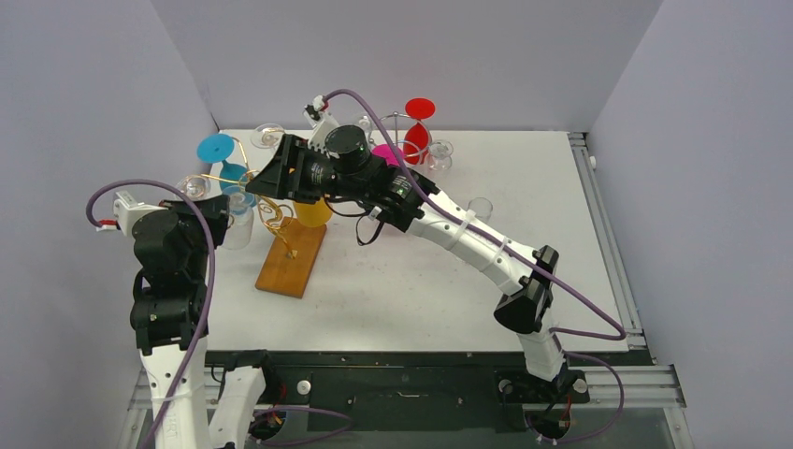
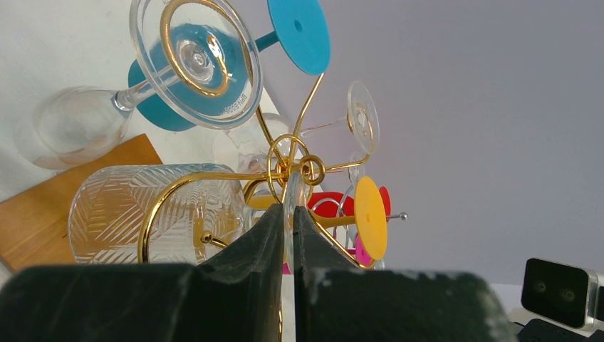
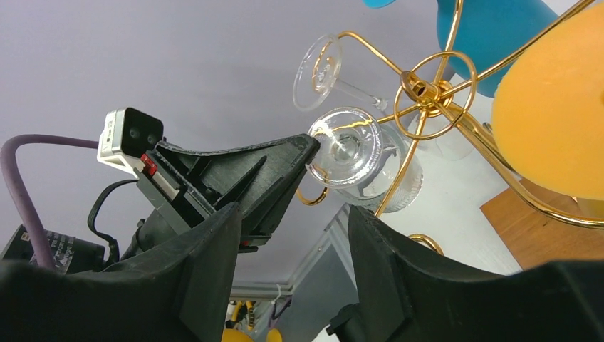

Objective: Take the wine glass off the wine glass rack
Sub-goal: Pick up the wine glass from the wine rack.

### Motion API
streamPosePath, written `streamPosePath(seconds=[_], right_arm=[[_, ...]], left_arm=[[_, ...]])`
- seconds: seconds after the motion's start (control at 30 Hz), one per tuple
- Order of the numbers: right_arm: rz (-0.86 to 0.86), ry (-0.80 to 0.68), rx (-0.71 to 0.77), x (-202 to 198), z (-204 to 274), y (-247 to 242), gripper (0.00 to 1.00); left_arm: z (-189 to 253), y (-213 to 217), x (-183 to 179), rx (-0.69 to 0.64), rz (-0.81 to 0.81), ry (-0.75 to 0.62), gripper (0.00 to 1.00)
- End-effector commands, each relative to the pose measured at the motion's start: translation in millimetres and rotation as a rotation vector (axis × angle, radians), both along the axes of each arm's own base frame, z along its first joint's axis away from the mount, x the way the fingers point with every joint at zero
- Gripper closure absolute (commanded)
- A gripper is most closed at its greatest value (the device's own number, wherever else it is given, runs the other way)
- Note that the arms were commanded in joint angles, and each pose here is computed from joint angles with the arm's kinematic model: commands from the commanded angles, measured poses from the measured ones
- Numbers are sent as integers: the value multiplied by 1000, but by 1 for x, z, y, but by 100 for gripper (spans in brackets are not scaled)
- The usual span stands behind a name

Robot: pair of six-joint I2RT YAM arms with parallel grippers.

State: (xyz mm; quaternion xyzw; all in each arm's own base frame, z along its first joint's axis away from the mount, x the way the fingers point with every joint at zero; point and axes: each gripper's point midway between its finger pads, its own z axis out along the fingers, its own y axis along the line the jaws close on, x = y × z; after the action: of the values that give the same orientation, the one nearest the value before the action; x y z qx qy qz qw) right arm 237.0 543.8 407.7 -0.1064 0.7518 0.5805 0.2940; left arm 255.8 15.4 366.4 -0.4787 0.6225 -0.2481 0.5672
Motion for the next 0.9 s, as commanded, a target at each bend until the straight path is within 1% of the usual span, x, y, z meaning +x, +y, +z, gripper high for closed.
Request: streamPosePath(seconds=[0.0,0.63,0.77,0.87], right_arm=[[35,-63,68,-2,27,-3,48],[80,-98,23,-2,23,-19,48],[91,-103,20,-2,23,-21,51],[101,-106,15,-4,23,-22,52]], left_arm=[[46,-5,3,11,-28,-172,100],[55,-19,4,-22,-100,-211,100],[57,-20,3,-27,-106,-218,100],[58,-20,2,-28,-106,-221,100]])
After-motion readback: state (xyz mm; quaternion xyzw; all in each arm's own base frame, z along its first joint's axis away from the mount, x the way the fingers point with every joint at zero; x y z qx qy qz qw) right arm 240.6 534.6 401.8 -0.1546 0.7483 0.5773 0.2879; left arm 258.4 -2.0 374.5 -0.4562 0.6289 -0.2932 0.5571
